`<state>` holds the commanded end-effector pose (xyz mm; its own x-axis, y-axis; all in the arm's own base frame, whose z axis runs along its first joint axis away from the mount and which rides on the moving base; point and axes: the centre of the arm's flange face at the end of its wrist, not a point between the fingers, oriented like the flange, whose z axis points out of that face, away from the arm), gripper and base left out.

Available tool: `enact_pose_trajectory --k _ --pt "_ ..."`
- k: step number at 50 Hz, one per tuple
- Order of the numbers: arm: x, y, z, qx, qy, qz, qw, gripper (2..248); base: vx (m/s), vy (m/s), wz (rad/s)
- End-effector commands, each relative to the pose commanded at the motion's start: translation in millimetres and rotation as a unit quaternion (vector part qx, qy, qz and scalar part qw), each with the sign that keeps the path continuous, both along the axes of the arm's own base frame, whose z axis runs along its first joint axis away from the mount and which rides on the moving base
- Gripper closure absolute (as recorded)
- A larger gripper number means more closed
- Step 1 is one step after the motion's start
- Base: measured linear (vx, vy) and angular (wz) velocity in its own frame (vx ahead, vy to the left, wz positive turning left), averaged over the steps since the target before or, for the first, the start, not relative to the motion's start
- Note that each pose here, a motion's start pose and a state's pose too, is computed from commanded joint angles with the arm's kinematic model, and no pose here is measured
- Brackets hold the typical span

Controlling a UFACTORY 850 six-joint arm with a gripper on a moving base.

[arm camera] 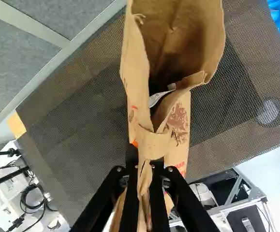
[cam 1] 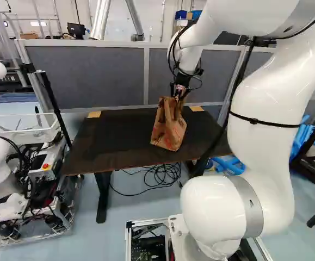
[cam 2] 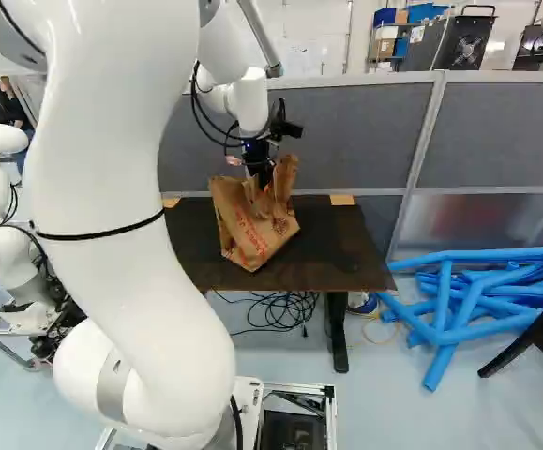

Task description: Pick up the bag on the ground and place it on the table

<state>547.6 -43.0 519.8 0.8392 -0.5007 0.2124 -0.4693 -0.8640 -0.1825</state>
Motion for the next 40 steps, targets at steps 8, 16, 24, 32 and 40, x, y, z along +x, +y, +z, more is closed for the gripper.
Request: enact_pose_trajectory --k 8,16,24,32,40 --pt "4 -1.0 -9.7 -0.004 0.005 0.003 1.0000 229 0.000 0.000 0.000" --pt "6 -1.4 -12.1 -0.006 0.006 0.004 1.0000 229 0.000 0.000 0.000" --pt "6 -1.4 -12.4 -0.006 0.006 0.004 1.0000 229 0.000 0.000 0.000" --pt "6 -1.4 -12.4 -0.006 0.006 0.004 1.0000 229 0.000 0.000 0.000" --pt "6 -1.4 -12.4 -0.006 0.006 0.004 1.0000 191 0.000 0.000 0.000"
